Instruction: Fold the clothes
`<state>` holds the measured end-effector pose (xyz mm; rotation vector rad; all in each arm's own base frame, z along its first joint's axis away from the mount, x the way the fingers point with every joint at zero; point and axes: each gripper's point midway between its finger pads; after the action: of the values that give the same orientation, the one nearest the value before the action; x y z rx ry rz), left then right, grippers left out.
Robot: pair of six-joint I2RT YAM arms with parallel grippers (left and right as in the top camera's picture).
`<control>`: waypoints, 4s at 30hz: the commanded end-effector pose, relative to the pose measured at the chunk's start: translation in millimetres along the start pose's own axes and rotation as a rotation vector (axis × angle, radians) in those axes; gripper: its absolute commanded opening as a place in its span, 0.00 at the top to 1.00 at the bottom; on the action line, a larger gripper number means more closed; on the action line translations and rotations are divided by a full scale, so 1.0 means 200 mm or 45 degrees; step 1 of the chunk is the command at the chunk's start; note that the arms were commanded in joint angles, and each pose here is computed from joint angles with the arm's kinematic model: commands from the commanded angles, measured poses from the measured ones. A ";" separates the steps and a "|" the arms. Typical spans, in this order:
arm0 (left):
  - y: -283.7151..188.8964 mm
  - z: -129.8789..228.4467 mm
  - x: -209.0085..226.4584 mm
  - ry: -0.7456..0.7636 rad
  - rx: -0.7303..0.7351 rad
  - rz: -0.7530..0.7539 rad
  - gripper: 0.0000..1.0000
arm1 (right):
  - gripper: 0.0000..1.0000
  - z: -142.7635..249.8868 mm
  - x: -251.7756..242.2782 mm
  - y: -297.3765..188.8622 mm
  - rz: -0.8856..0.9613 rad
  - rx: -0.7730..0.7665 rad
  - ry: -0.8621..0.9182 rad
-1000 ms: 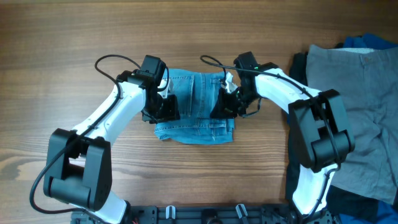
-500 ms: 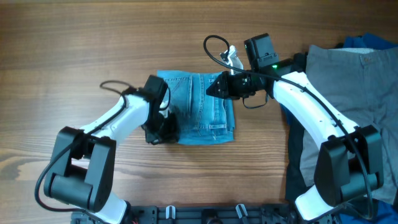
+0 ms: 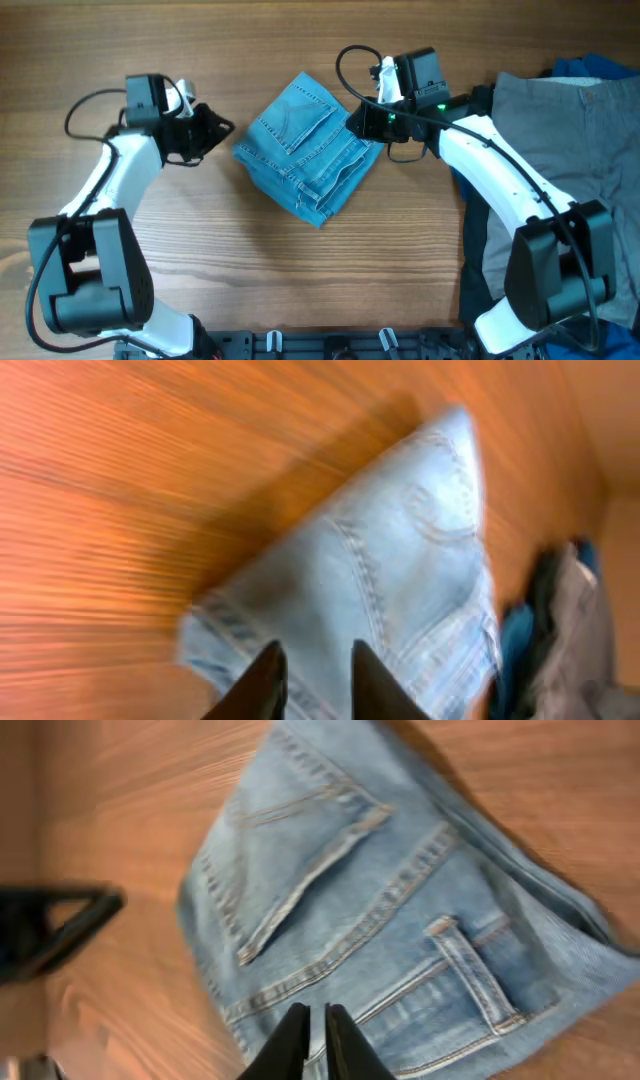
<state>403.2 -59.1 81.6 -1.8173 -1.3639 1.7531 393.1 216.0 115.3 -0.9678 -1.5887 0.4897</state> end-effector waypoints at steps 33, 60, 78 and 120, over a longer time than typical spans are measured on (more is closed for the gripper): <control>0.41 0.54 0.05 -0.268 0.002 -0.133 0.49 | 0.96 0.36 -0.32 0.44 0.060 0.461 0.405; 0.14 0.42 -0.29 0.240 0.128 0.319 0.96 | 0.96 0.21 -0.01 -0.02 -0.114 0.273 -0.060; -0.46 -0.37 1.00 -0.568 -0.646 -0.285 0.96 | 0.96 0.10 0.06 -0.23 -0.069 0.078 -0.141; -1.40 0.21 -0.32 0.710 -0.603 -0.239 0.00 | 0.79 -0.01 0.25 -0.90 0.047 -0.441 -0.296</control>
<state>270.8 42.0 298.0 -2.0494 -1.7996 1.0964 343.0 174.6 230.5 -1.0680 -1.8136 0.4605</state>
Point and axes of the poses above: each gripper's point midway between its finger pads, its own y axis out along the fingers, its own x axis along the line the jaws close on, z = x × y, and after that the axes turned 4 degrees about y, right-handed
